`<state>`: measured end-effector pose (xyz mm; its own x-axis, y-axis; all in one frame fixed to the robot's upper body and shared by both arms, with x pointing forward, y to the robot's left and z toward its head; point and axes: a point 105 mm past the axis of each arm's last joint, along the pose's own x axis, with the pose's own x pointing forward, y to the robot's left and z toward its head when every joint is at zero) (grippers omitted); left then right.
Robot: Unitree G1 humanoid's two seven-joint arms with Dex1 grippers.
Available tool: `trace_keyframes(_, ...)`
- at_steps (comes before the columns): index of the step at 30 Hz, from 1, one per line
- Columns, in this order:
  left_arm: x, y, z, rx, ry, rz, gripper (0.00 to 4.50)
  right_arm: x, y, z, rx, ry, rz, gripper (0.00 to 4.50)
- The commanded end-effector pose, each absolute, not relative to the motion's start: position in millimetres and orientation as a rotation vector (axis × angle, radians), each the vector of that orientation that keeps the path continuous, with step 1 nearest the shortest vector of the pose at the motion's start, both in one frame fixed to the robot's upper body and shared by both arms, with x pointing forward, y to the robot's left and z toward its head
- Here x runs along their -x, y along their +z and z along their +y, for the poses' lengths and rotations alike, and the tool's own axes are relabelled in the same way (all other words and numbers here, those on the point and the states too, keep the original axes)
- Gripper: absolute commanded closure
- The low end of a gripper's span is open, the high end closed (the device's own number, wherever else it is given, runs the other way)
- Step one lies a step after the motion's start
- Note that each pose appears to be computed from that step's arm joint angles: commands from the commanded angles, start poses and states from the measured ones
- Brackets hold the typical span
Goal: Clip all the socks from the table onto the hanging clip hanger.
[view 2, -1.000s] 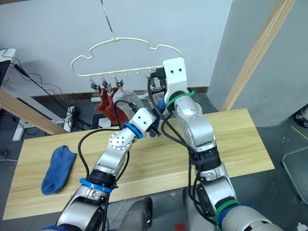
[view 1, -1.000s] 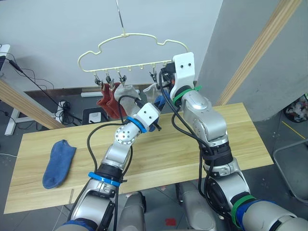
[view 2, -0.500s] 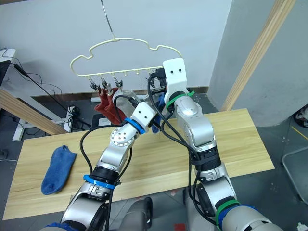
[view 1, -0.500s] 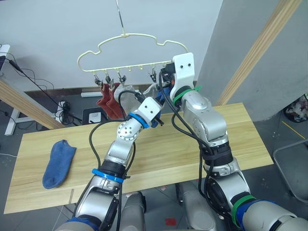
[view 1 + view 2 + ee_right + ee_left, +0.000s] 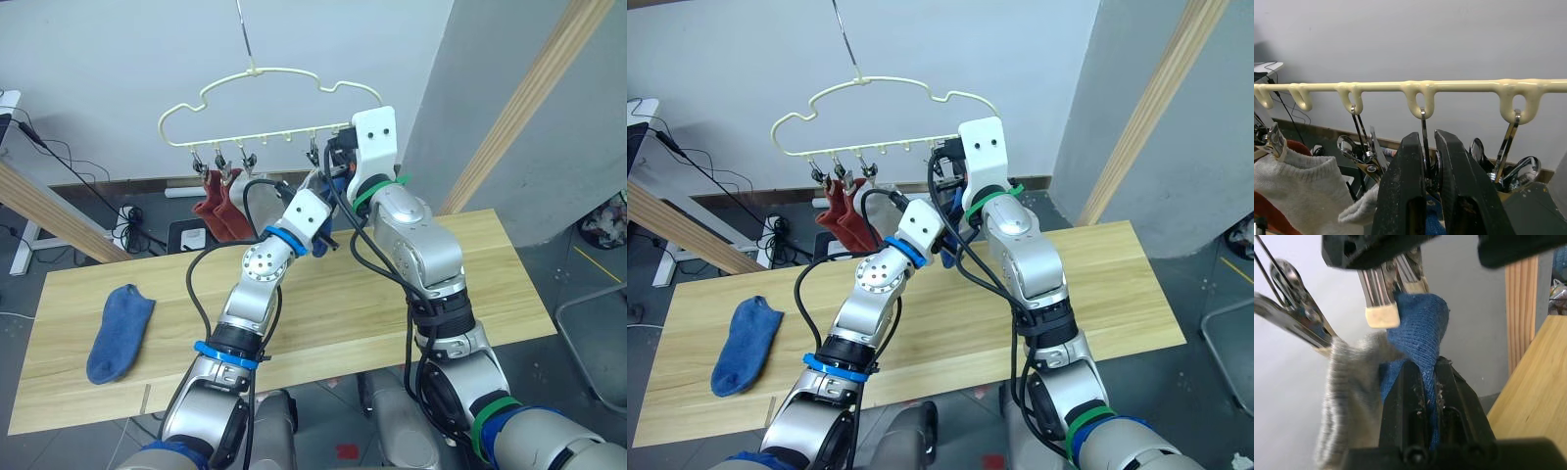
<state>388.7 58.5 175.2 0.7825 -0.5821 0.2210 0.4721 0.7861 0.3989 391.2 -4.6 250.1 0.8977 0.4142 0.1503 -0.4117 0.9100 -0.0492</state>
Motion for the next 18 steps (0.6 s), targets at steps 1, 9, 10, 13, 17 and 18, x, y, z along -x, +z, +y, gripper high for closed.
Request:
trace_keyframes(1,-385.4,195.7,57.0,-0.320,-0.571,-0.416,4.50,-384.7,260.9,-3.6,0.005,0.437,-0.203,3.73)
trace_keyframes(9,-386.1,192.6,57.0,-0.293,-0.580,-0.391,4.50,-374.1,263.1,-8.3,0.005,0.475,-0.206,1.80)
trace_keyframes(10,-386.3,191.8,57.3,-0.286,-0.582,-0.384,4.50,-371.1,263.8,-9.8,0.005,0.484,-0.208,1.80)
trace_keyframes(13,-385.6,190.4,57.8,-0.271,-0.601,-0.370,3.96,-356.2,263.0,-12.9,0.014,0.531,-0.207,1.75)
trace_keyframes(17,-383.4,190.6,57.1,-0.270,-0.627,-0.368,2.86,-337.9,261.4,-17.3,0.042,0.582,-0.207,1.75)
trace_keyframes(18,-382.9,190.0,56.9,-0.269,-0.637,-0.364,2.65,-333.8,261.3,-18.5,0.051,0.593,-0.210,1.75)
